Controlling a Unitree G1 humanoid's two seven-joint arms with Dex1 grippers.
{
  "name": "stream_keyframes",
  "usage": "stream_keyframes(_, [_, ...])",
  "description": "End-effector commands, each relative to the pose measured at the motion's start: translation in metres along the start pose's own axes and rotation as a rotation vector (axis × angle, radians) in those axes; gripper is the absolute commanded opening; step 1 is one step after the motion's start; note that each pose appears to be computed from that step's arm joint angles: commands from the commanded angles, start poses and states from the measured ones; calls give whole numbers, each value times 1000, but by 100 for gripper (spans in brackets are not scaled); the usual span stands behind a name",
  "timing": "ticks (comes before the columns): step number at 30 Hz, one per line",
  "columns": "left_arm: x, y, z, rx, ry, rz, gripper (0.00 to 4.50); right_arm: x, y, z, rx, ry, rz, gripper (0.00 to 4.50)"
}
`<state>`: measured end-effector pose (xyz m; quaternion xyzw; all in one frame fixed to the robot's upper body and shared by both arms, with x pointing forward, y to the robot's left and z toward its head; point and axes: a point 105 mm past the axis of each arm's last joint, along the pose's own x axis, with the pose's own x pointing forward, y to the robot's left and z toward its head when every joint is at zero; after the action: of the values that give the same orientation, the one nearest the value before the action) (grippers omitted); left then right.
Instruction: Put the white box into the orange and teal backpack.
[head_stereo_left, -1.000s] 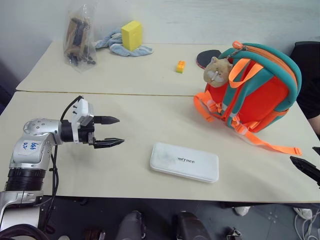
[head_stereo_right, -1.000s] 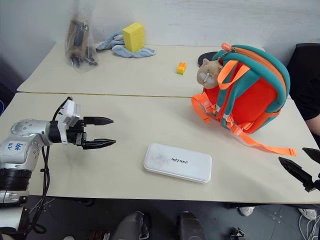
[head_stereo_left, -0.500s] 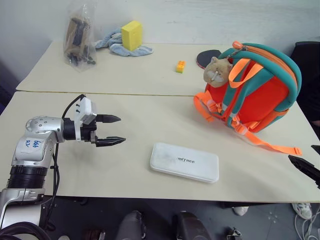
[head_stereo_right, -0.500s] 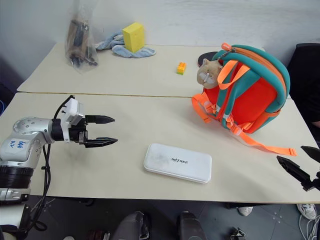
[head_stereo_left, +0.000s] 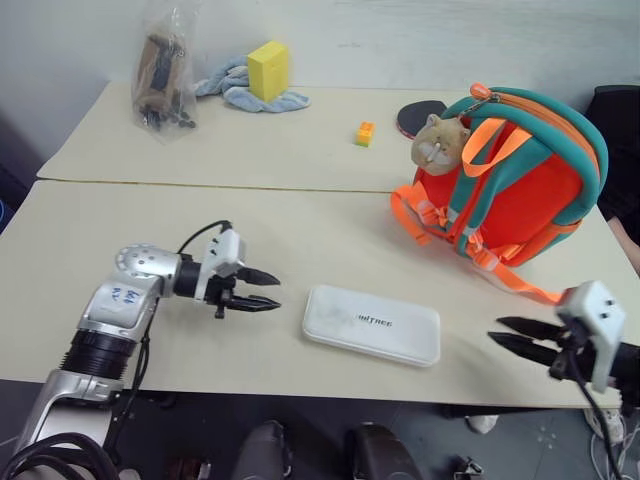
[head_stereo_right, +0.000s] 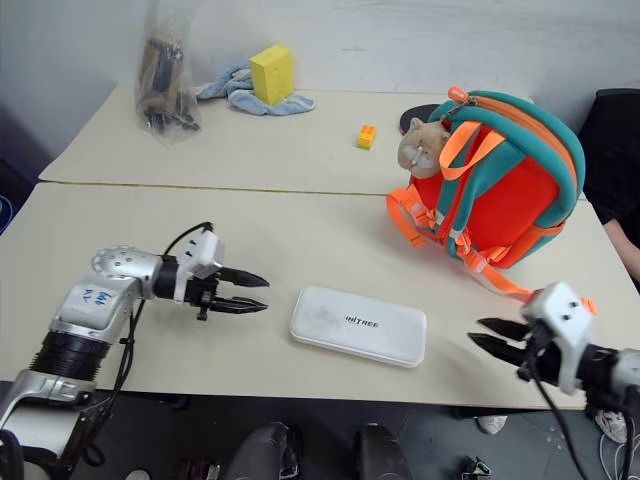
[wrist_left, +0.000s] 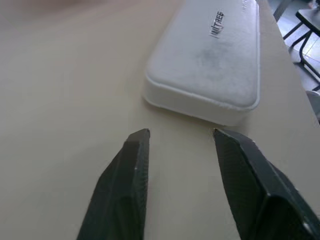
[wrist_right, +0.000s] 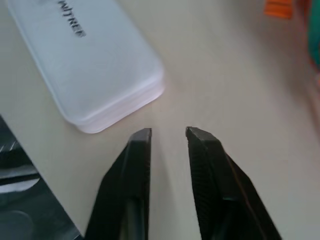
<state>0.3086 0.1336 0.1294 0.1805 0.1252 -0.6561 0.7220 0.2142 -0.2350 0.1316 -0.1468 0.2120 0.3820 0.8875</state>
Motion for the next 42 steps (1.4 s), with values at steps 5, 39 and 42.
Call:
stream_keyframes(5, [18, -4, 9, 58, 15, -54, 2, 21, 6, -1, -76, 40, 76, 0])
stream_keyframes(39, [18, -11, -10, -545, 58, -66, 235, 43, -12, -9, -57, 10, 41, 0])
stream_keyframes(42, [20, -15, -1, -694, 57, -109, 324, 48, -10, -12, -54, 7, 46, 0])
